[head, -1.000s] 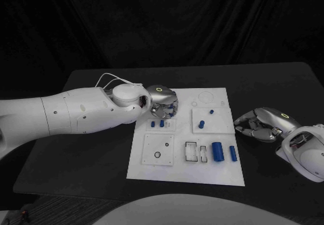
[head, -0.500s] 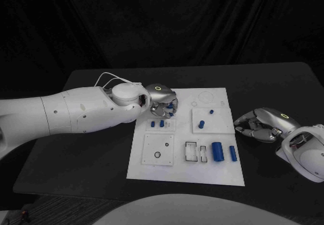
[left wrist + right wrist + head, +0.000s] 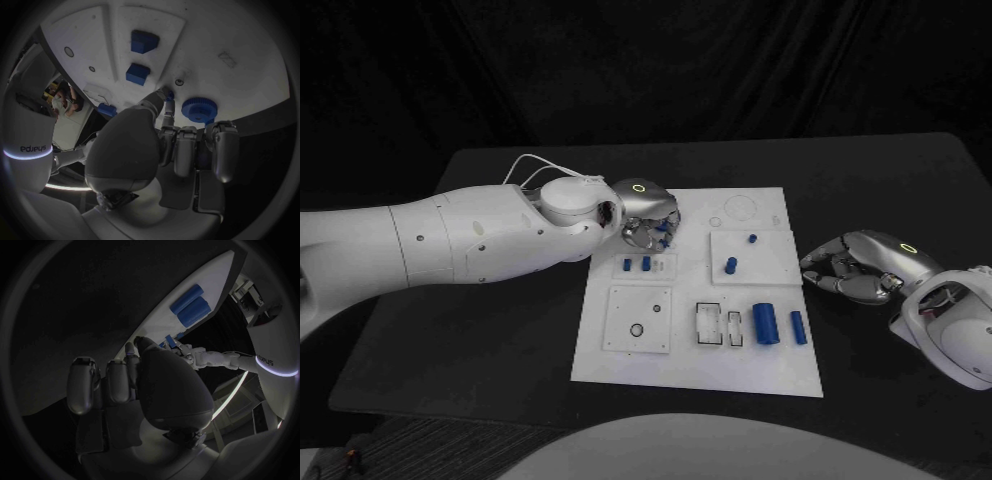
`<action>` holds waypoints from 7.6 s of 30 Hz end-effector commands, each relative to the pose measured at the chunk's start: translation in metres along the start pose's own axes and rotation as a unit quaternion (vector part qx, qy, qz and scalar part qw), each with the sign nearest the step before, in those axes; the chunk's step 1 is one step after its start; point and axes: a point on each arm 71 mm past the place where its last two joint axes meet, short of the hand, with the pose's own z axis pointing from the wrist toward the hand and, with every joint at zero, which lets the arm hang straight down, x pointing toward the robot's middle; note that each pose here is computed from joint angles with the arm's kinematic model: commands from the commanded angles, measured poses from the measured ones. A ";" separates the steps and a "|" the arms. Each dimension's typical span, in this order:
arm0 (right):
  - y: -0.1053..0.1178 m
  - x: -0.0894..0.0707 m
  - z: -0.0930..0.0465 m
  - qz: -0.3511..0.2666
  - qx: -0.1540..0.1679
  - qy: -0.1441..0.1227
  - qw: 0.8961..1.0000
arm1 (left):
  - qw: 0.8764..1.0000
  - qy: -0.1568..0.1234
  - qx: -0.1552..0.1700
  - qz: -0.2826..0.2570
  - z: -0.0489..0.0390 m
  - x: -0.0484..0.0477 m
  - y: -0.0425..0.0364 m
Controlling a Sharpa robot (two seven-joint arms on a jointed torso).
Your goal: Assemble the parts on the task board
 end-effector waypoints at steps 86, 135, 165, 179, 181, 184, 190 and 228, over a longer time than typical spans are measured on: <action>-0.005 0.006 -0.009 0.013 0.005 -0.004 1.000 | 0.918 -0.110 -0.041 -0.379 -0.0586 0.0484 0.0606; -0.005 0.008 -0.009 0.018 0.010 0.007 1.000 | 0.916 -0.087 -0.062 -0.387 -0.0557 0.0552 0.0613; -0.005 0.009 -0.008 0.018 0.011 0.011 1.000 | 0.914 -0.076 -0.078 -0.391 -0.0597 0.0584 0.0657; -0.005 0.010 -0.008 0.018 0.011 0.012 1.000 | 0.915 -0.085 -0.067 -0.388 -0.0600 0.0564 0.0642; -0.005 0.010 -0.008 0.018 0.011 0.012 1.000 | 0.915 -0.087 -0.063 -0.388 -0.0596 0.0559 0.0631; -0.005 0.010 -0.008 0.018 0.011 0.012 1.000 | 0.916 -0.090 -0.056 -0.388 -0.0586 0.0547 0.0602; -0.005 0.011 -0.008 0.018 0.010 0.012 1.000 | 0.916 -0.098 -0.046 -0.386 -0.0569 0.0524 0.0558; -0.005 0.011 -0.008 0.018 0.011 0.015 1.000 | 0.914 -0.067 -0.063 -0.394 -0.0440 0.0561 0.0527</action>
